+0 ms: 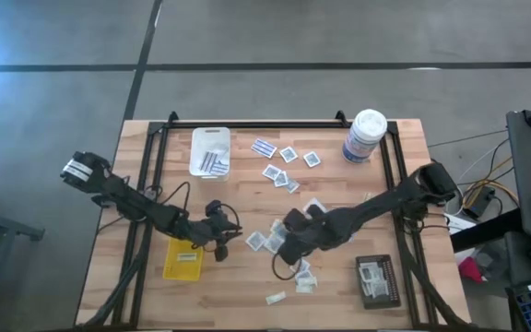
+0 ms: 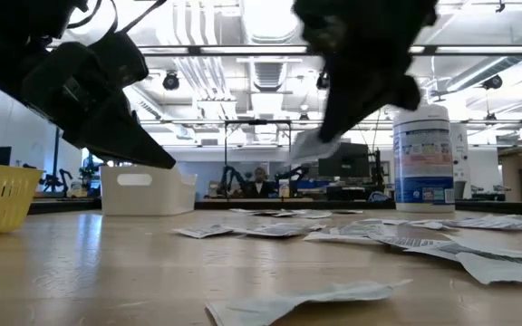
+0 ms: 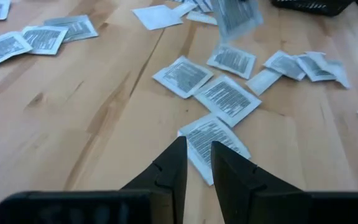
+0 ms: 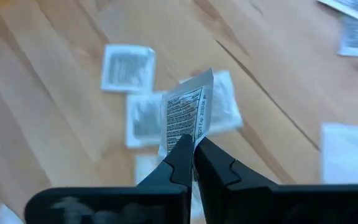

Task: Pick & Place First Aid Supplies
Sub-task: Put the towelette pack into the black bin

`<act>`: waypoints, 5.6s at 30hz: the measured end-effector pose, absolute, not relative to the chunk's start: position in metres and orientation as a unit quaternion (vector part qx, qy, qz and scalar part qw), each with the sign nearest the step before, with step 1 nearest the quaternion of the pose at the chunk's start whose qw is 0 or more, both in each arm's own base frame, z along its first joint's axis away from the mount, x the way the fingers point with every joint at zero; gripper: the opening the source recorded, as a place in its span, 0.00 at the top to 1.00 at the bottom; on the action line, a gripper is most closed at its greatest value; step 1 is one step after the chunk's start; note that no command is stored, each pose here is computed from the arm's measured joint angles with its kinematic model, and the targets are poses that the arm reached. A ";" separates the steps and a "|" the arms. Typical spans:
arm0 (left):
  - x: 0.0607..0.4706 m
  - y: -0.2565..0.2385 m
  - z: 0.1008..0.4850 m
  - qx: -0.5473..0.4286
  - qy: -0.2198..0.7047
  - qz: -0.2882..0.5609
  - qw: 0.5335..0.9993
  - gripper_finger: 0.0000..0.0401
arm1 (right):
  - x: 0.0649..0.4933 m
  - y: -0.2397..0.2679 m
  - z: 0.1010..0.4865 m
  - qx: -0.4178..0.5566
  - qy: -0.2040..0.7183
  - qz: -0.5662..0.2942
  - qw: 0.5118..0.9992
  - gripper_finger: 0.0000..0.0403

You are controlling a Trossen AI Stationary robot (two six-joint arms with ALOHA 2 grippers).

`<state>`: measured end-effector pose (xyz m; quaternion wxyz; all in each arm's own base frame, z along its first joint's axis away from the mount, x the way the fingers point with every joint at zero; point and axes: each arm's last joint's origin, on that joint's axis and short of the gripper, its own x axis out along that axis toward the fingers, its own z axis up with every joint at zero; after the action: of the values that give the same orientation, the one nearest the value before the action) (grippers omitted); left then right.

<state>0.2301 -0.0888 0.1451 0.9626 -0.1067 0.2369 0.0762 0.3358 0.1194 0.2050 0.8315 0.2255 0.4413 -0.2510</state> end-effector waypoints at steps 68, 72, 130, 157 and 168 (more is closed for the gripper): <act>0.236 -0.099 0.156 -0.079 0.228 0.024 0.970 0.81 | 0.103 0.208 0.210 0.444 0.557 -0.217 0.668 0.97; 0.236 -0.099 0.156 -0.079 0.228 0.024 0.970 0.81 | 0.103 0.209 0.207 0.444 0.565 -0.230 0.657 0.91; 0.293 -0.126 0.143 -0.031 0.205 -0.025 0.978 0.81 | 0.227 0.145 0.204 0.336 0.261 -0.281 0.860 0.81; 0.324 -0.120 0.102 -0.059 0.272 0.051 0.959 0.81 | 0.297 0.132 0.155 0.372 0.241 -0.253 0.860 0.75; 0.321 -0.120 0.099 -0.083 0.293 0.051 0.951 0.81 | 0.305 0.121 0.149 0.399 0.250 -0.255 0.844 0.69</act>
<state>0.3210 -0.1200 0.0988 0.9510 -0.0827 0.2935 0.0509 0.3051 0.1210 0.1492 0.8442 0.3995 0.2501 -0.2553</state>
